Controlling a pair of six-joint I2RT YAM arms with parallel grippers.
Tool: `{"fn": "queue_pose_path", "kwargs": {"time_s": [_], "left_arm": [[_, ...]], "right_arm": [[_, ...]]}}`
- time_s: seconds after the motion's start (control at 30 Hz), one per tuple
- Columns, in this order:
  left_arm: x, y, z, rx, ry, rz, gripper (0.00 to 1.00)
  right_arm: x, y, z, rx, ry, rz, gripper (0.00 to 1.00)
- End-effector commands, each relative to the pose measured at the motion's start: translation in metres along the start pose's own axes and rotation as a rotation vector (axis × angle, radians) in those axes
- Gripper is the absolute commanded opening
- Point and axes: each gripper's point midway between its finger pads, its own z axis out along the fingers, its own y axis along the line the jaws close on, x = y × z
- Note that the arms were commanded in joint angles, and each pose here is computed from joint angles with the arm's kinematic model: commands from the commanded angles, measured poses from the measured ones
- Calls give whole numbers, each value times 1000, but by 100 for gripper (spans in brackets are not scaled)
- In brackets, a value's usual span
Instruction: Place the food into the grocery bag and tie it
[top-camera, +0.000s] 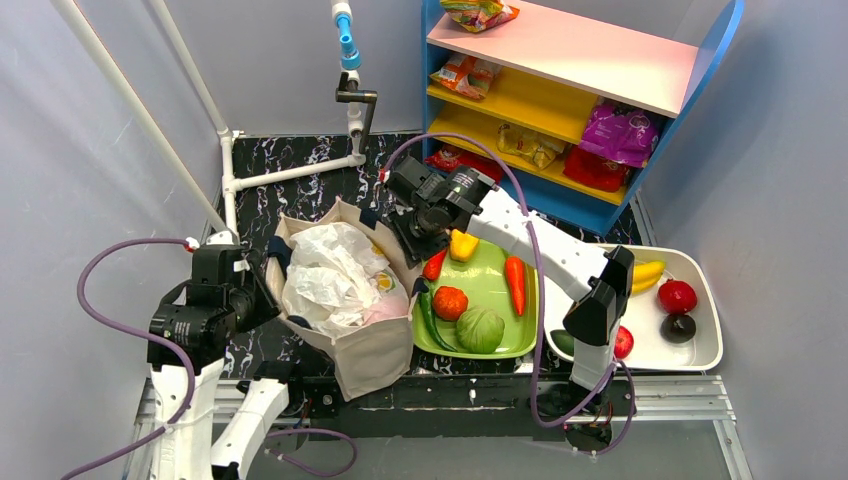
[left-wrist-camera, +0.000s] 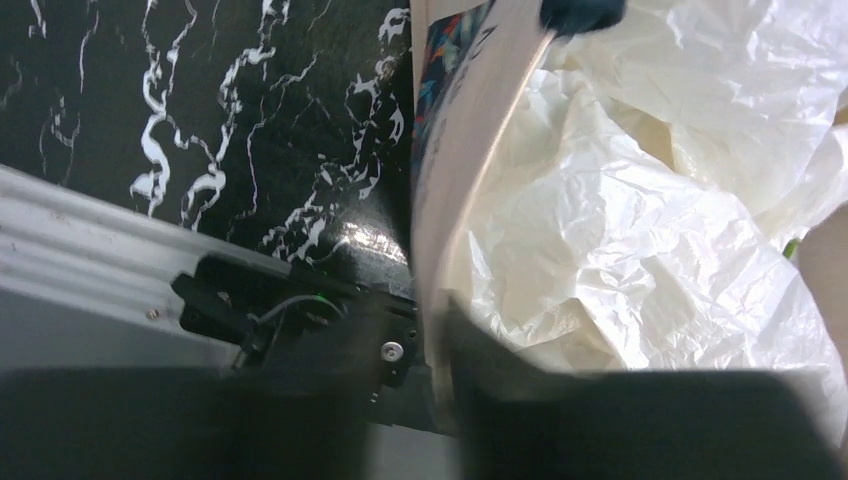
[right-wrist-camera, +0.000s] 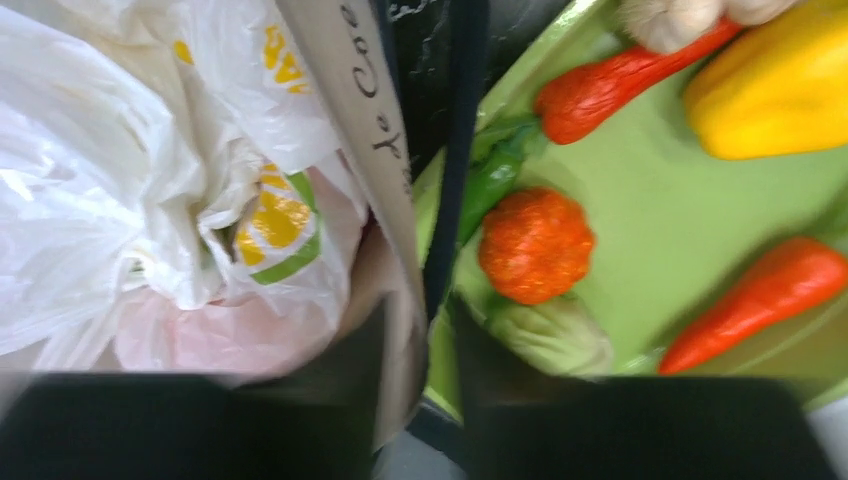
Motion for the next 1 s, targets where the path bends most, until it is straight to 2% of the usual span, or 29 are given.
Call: {"fn": "queue_pose_path", "kwargs": {"time_s": [0.0, 0.03, 0.2, 0.47, 0.77, 0.97], "left_arm": [[1, -7, 14, 17, 6, -30, 0], [0, -9, 13, 26, 1, -32, 0], [-11, -22, 5, 91, -23, -27, 0], [-30, -68, -10, 323, -44, -20, 0], [-45, -117, -14, 543, -16, -37, 0], [-47, -139, -12, 644, -7, -19, 0]], "right_arm": [[5, 23, 10, -116, 47, 4, 4], [2, 27, 8, -132, 42, 3, 1], [-17, 51, -12, -248, -8, -5, 1], [-51, 106, -49, -493, -114, -31, 1], [-60, 160, -53, -705, -130, -59, 1], [-67, 179, -45, -777, -133, -54, 1]]}}
